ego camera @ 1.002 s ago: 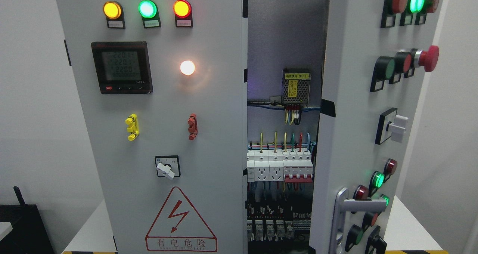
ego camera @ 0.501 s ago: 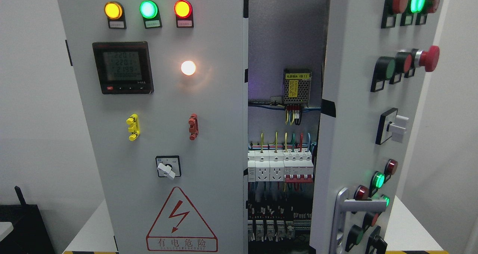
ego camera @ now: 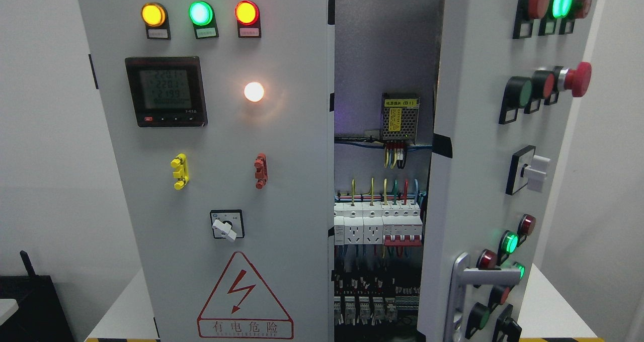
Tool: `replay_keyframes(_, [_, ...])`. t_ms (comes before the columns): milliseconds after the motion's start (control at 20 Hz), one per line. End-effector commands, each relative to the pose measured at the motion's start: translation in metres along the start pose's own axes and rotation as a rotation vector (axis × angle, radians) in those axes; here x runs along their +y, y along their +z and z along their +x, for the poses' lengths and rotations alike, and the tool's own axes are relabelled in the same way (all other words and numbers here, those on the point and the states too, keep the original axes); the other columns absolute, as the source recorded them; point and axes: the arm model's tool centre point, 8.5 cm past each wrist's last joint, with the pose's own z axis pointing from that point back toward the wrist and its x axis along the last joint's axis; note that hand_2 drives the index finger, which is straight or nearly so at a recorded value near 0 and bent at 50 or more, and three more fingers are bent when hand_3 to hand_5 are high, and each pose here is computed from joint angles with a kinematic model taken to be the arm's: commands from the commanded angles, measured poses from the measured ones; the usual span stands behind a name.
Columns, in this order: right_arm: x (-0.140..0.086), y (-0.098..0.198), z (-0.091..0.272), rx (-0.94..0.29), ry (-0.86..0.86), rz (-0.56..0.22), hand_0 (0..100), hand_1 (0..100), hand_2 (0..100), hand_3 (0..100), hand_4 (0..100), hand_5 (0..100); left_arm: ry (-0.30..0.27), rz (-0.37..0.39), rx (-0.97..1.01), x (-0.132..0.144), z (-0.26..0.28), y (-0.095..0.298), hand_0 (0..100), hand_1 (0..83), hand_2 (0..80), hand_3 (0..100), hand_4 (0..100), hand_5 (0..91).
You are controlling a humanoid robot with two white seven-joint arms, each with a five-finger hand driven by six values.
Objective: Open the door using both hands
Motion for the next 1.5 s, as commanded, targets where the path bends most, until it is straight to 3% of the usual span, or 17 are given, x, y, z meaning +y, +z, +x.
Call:
replay_keyframes(0, [0.000, 0.000, 0.000, 0.000, 0.000, -0.001, 11, 0, 0, 0, 0, 0, -0.162, -0.070, -0.513, 0.079, 0.190, -0.039, 0, 0.0, 0.0, 0, 3, 0.0])
replay_keyframes(351, [0.000, 0.000, 0.000, 0.001, 0.000, 0.000, 11, 0, 0, 0, 0, 0, -0.256, -0.044, -0.687, 0.157, 0.297, -0.044, 0, 0.0, 0.0, 0, 3, 0.0])
replay_keyframes(551, [0.000, 0.000, 0.000, 0.000, 0.000, -0.001, 11, 0, 0, 0, 0, 0, -0.224, -0.093, -0.602, 0.187, 0.342, -0.049, 0, 0.0, 0.0, 0, 3, 0.0])
replay_keyframes(651, [0.000, 0.000, 0.000, 0.000, 0.000, -0.001, 11, 0, 0, 0, 0, 0, -0.214, -0.145, -0.580, 0.192, 0.359, -0.049, 0, 0.0, 0.0, 0, 3, 0.0])
replay_keyframes(901, [0.000, 0.000, 0.000, 0.001, 0.000, 0.000, 11, 0, 0, 0, 0, 0, -0.270, -0.266, -0.614, 0.192, 0.390, -0.045, 0, 0.0, 0.0, 0, 3, 0.0])
replay_keyframes(1252, [0.000, 0.000, 0.000, 0.001, 0.000, 0.000, 11, 0, 0, 0, 0, 0, -0.188, -0.392, -0.580, 0.199, 0.451, -0.047, 0, 0.0, 0.0, 0, 3, 0.0])
replay_keyframes(1452, [0.001, 0.000, 0.000, 0.000, 0.000, 0.001, 11, 0, 0, 0, 0, 0, -0.228, -0.440, -0.589, 0.193, 0.480, -0.054, 0, 0.0, 0.0, 0, 3, 0.0])
